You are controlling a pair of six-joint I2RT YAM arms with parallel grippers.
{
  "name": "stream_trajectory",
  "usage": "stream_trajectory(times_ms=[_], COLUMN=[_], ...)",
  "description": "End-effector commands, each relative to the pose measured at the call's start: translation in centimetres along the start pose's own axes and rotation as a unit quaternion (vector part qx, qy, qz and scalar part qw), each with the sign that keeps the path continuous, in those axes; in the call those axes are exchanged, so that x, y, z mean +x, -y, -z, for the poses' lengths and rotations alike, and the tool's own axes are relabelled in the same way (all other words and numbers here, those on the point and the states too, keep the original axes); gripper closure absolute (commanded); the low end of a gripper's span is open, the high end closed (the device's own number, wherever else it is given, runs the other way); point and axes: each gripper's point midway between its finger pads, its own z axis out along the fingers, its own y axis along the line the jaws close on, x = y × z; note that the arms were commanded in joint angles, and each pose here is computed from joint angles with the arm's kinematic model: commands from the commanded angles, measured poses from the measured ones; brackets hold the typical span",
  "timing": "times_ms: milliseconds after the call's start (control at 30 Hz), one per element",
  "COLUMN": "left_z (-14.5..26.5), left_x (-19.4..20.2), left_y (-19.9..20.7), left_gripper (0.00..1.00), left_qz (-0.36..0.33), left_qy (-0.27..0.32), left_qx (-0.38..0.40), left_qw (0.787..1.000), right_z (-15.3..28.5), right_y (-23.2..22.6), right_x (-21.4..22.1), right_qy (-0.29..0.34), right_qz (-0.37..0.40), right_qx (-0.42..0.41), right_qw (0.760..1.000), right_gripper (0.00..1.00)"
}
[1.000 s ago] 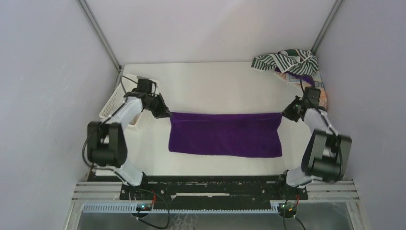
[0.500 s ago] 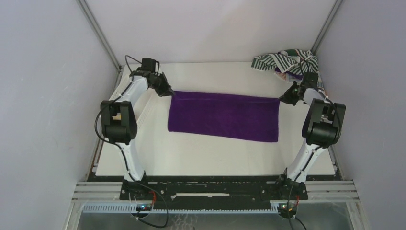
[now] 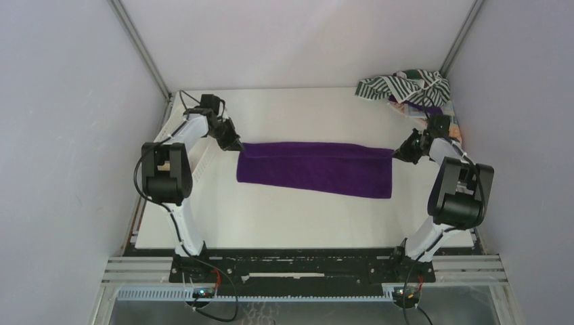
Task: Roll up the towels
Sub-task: Fold the towel at the center of the board.
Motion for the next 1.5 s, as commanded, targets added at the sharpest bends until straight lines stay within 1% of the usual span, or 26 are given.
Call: stream_trajectory(times_ms=[0,167,433,600,800,933,1233,1467], left_z=[3.3,4.4,4.0,4.0,3.8,3.6,3.0,2.2], left_x=[0.8,2.3,4.5,4.7,5.2,5.4,5.5,6.0], left_y=[0.1,-0.6,-3.1,-4.5,-5.2,-5.5,-5.9,-6.7], left_gripper=[1.00,0.99,0.99,0.99,0.99,0.99,0.98,0.97], left_qz=[-0.031,-0.038,-0.043,-0.046,-0.046,-0.047,-0.052,-0.063], left_qy=[0.012,0.001,-0.032,-0.034,-0.043,-0.046,-0.051,-0.061], left_qx=[0.003,-0.004,-0.041,-0.075,-0.088,-0.094,-0.112,-0.145], left_qw=[0.999,0.999,0.998,0.996,0.994,0.993,0.991,0.986], right_z=[2.7,4.5,5.7,5.5,5.4,5.8,6.1,5.3], right_y=[0.8,2.2,5.0,6.0,6.6,7.1,7.1,7.9], right_x=[0.2,1.4,4.0,5.7,7.7,8.4,9.6,10.9], right_qy=[0.035,0.046,0.049,0.043,0.021,0.019,0.015,-0.005], right_qz=[0.022,0.021,0.019,0.016,0.012,0.011,0.011,0.012], right_qx=[0.015,0.040,0.088,0.097,0.108,0.125,0.122,0.133], right_qw=[0.999,0.998,0.995,0.994,0.994,0.992,0.992,0.991], right_gripper=[1.00,1.00,1.00,1.00,1.00,1.00,1.00,1.00])
